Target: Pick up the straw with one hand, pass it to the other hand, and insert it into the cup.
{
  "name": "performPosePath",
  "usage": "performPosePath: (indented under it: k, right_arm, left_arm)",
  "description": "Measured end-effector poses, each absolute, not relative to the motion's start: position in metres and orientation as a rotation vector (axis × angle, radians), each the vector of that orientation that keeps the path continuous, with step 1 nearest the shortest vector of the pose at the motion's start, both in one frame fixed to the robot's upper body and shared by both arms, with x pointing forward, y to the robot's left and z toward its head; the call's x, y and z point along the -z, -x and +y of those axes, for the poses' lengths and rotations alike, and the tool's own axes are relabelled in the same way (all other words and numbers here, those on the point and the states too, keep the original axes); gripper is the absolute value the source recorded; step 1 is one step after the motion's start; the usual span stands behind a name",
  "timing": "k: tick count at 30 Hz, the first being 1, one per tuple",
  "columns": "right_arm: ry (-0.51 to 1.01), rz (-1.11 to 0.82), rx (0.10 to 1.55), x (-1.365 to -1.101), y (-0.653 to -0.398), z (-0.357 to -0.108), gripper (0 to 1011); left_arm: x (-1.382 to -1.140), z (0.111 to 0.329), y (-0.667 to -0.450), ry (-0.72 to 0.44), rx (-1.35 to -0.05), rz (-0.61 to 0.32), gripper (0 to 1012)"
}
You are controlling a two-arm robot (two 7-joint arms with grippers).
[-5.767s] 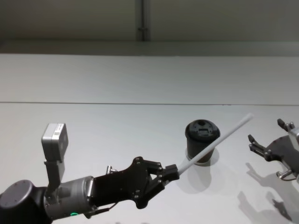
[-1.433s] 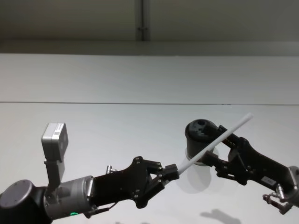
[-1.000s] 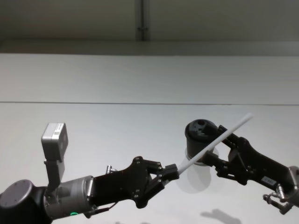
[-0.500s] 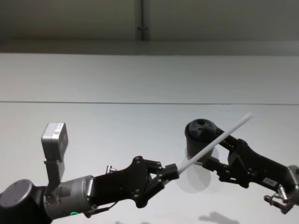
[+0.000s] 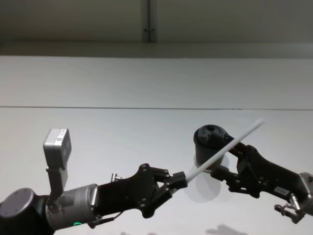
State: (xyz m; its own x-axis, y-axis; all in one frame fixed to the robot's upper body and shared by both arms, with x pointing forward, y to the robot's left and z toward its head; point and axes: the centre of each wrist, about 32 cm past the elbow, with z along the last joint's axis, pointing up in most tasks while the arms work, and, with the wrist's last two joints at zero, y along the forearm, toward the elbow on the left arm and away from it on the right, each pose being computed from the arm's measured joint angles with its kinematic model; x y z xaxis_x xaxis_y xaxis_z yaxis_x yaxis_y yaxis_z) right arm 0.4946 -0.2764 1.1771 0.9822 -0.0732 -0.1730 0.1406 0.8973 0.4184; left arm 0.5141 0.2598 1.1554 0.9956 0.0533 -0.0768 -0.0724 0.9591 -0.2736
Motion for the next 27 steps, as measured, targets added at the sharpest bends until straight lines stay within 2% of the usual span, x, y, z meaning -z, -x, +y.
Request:
performPosePath:
  k: [18,27]
  right_arm:
    - [-0.445,0.149,0.109,-1.1781,-0.4955,-0.2737,998]
    - [-0.445,0.15,0.11,-1.178,-0.4954,-0.2738,809]
  left_arm:
    - [-1.1554,0.2598,-0.5141,0.28,-0.064,0.069,0]
    - [-1.1554,0.2597,-0.5141,0.28,-0.064,0.069,0]
